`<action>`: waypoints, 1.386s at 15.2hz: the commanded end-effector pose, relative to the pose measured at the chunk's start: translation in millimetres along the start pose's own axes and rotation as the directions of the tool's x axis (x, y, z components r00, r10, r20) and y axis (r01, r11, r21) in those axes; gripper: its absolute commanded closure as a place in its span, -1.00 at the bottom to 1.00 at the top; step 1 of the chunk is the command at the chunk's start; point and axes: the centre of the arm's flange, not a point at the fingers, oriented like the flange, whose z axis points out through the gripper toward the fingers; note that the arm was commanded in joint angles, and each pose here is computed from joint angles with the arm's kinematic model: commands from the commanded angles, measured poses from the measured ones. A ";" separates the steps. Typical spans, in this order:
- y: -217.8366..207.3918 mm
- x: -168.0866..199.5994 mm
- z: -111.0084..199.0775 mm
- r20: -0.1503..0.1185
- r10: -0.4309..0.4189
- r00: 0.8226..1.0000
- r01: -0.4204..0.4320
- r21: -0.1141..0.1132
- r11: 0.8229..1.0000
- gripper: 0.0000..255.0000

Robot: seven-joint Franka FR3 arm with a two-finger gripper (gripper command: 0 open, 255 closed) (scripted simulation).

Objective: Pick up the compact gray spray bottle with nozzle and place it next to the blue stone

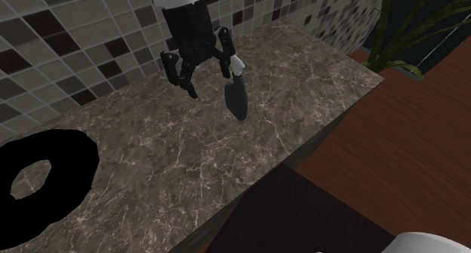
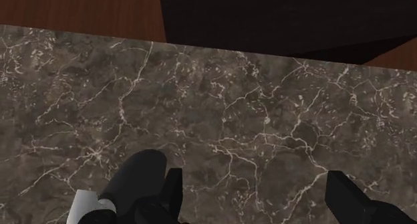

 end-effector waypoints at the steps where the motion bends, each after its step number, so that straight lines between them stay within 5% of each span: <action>1: 18.8 22.6 9.6 0.030 0.017 0.999 -0.017 0.000 1.000 -1.00; 12: 122.3 127.7 68.5 0.183 0.109 0.977 -0.110 -0.005 0.994 -1.00; 21: 121.7 120.4 107.8 0.183 0.109 0.977 -0.110 -0.005 0.994 -1.00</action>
